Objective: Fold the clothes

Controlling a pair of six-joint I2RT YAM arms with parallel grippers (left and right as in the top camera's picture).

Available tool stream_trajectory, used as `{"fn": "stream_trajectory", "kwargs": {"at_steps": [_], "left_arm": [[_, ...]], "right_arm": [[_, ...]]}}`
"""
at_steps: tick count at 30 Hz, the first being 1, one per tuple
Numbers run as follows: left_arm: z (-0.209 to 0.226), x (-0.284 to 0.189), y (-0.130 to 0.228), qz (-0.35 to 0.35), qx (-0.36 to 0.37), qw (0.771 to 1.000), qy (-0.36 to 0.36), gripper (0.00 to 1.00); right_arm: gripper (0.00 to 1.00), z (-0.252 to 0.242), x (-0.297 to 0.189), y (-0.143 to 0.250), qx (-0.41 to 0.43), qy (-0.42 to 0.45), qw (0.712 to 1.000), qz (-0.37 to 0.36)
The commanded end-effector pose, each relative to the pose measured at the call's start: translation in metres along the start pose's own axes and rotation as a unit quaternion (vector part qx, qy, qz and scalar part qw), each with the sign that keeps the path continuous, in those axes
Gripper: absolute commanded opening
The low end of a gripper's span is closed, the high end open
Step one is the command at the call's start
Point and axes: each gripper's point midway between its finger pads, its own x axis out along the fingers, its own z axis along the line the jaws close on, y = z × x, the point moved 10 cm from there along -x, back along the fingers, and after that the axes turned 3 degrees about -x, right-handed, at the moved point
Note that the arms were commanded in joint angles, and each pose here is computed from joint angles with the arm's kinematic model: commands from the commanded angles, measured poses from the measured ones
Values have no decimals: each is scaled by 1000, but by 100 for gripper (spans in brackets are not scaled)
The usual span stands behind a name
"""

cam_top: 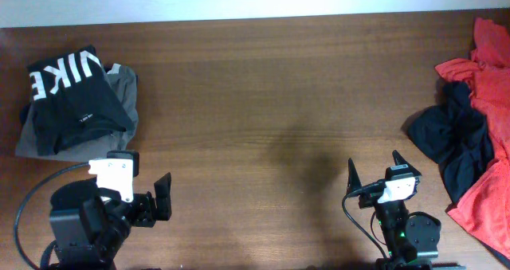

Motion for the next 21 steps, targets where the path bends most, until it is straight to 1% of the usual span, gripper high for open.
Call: {"fn": "stream_trajectory", "kwargs": {"at_steps": [1, 11, 14, 17, 21], "left_arm": [[0, 0, 1, 0, -3, 1000, -3, 99], [0, -1, 2, -3, -2, 1000, -4, 99], [3, -4, 3, -11, 3, 1000, -29, 99], [4, -4, 10, -20, 4, 999, -29, 99], [6, 8, 32, -34, 6, 999, -29, 99]], "right_arm": [[99, 0, 0, 2, -1, 2, 1000, 1], [99, 0, 0, 2, -1, 2, 1000, 1], [99, 0, 0, 2, -1, 2, 1000, 1], [99, 0, 0, 2, -1, 2, 1000, 1], [99, 0, 0, 2, -1, 2, 1000, 1]]}}
